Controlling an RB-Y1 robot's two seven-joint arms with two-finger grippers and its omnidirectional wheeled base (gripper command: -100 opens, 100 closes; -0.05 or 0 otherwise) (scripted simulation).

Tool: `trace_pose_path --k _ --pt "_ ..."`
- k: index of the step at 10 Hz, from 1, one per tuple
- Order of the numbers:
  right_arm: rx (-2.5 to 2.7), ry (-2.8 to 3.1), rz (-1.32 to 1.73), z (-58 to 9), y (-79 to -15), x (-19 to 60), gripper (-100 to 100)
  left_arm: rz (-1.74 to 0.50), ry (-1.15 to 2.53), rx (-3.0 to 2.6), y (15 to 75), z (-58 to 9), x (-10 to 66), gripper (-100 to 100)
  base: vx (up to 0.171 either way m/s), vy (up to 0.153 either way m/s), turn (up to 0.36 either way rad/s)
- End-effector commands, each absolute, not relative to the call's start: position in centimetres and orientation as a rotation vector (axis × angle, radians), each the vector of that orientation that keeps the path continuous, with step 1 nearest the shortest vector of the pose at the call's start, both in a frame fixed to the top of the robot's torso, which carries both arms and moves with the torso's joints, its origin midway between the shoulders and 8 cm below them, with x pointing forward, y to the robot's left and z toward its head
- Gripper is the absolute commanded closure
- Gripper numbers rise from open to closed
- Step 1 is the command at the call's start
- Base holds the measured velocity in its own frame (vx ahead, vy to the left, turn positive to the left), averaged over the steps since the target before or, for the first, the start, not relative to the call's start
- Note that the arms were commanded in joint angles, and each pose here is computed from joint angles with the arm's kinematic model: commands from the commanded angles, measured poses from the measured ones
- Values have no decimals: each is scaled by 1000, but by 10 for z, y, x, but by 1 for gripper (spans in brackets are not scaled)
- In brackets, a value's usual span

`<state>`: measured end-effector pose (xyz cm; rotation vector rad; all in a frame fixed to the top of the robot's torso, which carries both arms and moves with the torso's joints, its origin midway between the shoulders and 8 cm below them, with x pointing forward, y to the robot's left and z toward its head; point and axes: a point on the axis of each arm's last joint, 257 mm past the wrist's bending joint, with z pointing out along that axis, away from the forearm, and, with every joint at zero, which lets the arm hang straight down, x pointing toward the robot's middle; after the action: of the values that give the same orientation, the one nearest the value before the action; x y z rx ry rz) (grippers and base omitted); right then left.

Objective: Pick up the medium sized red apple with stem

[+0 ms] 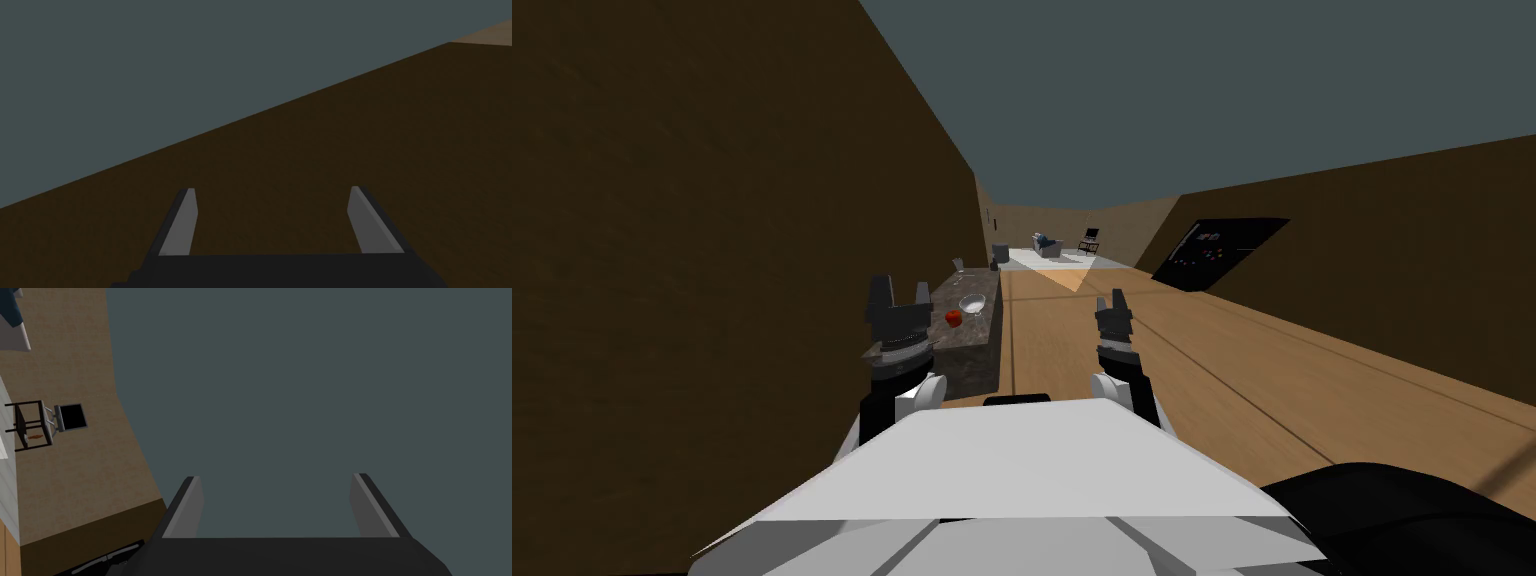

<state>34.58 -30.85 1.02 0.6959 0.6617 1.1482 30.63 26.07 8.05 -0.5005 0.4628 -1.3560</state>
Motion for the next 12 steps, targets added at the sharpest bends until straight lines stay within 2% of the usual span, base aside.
trace_pose_path --k 1,12 --pt "696 662 1148 10 -309 346 0 -1353 507 -491 261 75 307 -100 -8 2 -34" --pt "696 662 1148 10 -309 346 0 -1240 836 -641 326 12 307 -100 -31 12 -77"
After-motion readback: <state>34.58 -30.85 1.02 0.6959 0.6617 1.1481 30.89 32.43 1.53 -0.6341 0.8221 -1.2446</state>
